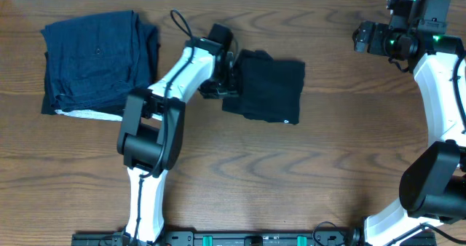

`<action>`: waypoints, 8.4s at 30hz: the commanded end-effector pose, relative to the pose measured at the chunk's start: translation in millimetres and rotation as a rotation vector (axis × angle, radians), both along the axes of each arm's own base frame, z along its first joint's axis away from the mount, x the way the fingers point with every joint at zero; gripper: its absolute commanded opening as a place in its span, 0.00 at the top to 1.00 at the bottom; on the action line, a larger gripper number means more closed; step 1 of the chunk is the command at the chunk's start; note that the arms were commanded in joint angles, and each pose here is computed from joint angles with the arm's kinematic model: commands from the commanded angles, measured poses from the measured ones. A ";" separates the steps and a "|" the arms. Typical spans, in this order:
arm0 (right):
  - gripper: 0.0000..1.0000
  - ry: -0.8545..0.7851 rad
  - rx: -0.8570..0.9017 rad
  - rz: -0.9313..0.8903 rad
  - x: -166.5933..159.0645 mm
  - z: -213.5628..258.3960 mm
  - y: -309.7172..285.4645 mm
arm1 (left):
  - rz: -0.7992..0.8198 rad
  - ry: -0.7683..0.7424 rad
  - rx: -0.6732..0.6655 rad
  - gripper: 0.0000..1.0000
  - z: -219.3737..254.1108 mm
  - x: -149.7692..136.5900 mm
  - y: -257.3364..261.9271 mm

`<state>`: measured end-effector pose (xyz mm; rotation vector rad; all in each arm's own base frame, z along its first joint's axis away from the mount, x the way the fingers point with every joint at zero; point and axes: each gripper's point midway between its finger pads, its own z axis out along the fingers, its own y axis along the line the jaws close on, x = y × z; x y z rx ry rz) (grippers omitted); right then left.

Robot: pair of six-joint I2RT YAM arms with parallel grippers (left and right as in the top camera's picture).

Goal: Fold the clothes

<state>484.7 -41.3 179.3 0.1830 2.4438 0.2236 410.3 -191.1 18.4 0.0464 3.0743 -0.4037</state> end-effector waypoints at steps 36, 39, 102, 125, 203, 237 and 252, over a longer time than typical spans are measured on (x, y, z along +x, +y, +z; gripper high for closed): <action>0.01 0.013 0.001 -0.004 -0.5 -5.5 -1.2 | -0.240 -0.186 0.066 0.06 -3.4 21.0 -27.8; 0.01 0.013 0.001 -0.004 -0.5 -5.5 -1.2 | -0.241 -0.174 0.069 0.06 -10.1 20.1 -27.7; 0.01 0.013 0.001 -0.004 -0.5 -5.5 -1.2 | -0.065 -0.649 -0.126 0.94 165.6 79.7 -43.1; 0.01 0.012 0.001 -0.004 -0.5 -5.5 -1.2 | 1.171 -1.070 -0.335 0.94 339.7 133.2 285.5; 0.01 0.013 0.001 -0.004 -0.5 -5.5 -1.2 | 1.002 -0.389 -0.017 0.29 189.8 23.3 320.6; 0.01 0.013 0.001 -0.004 -0.5 -5.5 -1.2 | 0.923 -0.406 0.119 0.94 93.0 56.7 414.6; 0.01 0.013 0.001 -0.004 -0.5 -5.5 -1.2 | 0.783 -0.819 0.072 0.94 278.6 56.1 342.6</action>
